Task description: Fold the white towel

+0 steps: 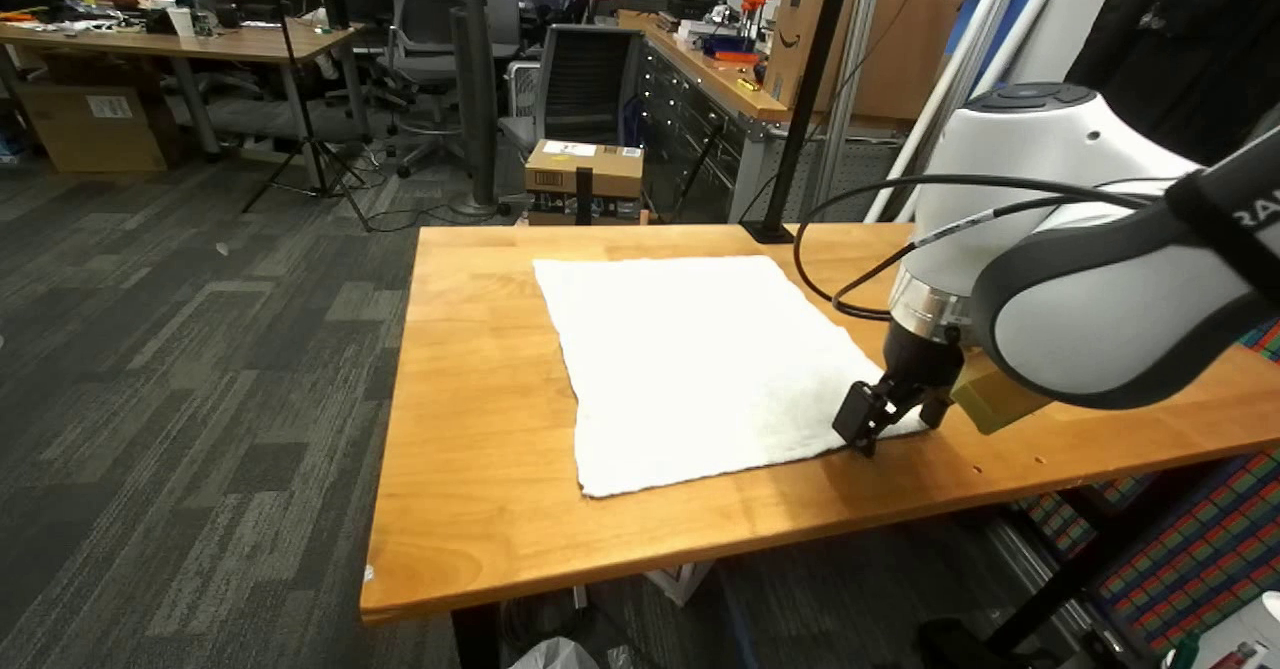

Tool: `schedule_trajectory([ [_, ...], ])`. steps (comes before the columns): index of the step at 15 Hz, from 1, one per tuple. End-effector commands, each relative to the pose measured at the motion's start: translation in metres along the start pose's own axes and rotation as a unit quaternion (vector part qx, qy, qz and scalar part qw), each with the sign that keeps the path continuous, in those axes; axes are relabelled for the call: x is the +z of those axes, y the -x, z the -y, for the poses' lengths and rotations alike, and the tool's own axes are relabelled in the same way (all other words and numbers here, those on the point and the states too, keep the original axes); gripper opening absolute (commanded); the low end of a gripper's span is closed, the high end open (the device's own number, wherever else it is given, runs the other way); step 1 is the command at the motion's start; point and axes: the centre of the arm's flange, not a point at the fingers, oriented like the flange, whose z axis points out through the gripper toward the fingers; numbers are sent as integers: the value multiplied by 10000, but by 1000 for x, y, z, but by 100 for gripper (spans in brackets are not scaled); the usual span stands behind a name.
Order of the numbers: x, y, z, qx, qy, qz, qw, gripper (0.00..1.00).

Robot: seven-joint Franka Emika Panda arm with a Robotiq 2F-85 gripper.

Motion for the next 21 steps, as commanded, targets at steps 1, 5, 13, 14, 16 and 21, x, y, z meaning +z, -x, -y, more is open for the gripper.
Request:
schedule_trajectory([
  [1, 17, -12, -1, 171, -498, -227, 9984, 100],
  [5, 26, -11, 0, 308, -942, -408, 9942, 87],
  [13, 19, -4, 39, 193, -1402, -555, 9884, 19],
  [14, 14, -4, 44, 154, -1383, -565, 9887, 12],
  [16, 1, -5, 54, 41, -1330, -617, 9892, 6],
  [21, -34, -16, 77, -195, -1053, -765, 9913, 7],
])
